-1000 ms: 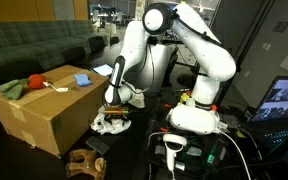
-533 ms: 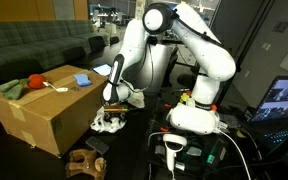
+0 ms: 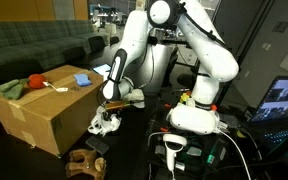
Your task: Put the objects on the table on top of the box and put the objects on the box on the table
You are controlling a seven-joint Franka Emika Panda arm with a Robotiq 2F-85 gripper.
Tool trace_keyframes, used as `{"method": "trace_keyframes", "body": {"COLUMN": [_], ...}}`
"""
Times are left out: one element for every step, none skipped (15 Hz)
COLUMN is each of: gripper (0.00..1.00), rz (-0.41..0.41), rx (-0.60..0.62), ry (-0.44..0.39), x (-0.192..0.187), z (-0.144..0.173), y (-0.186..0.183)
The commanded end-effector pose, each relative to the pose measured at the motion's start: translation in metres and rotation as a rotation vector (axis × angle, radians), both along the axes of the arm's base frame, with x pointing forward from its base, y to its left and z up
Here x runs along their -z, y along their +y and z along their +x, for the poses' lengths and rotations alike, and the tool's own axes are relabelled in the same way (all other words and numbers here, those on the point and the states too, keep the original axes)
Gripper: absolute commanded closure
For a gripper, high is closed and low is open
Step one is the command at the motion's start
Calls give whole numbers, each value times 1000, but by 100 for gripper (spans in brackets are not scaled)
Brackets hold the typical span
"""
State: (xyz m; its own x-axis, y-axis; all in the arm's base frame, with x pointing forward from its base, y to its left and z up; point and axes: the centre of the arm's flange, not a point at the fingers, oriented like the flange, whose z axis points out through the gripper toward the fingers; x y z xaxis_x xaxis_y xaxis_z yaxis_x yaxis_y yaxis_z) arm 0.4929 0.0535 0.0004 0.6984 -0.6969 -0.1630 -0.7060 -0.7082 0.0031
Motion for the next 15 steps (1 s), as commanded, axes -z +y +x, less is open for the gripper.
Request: {"method": "trace_keyframes", "body": {"gripper": [100,100,100,100,100,100,100,100,100,100,100,100,100,100,100], "rz": [-23,-29,-39,-44,-57,-62,-75,-84,-96,-105,-117,-128,-138,-150,-159], "rx": [-189,-227,-264,-303,-336,-363,-380,-399,-410,-416,-420,-413,-398,-383,-360], "ry": [-3,2,18,26,46,58,60,61,48,39,26,7,-17,-42,-69], "x": [-53,-61,-74,-86,-96,-110,-121,-133,-149,-162,-178,-192,-210,-224,-237], "z": [-21,-26,-34,-41,-47,-55,-61,-65,-69,-72,-74,-74,-75,-74,-70], "y": [14,19,23,27,30,32,33,34,32,31,29,28,24,22,20]}}
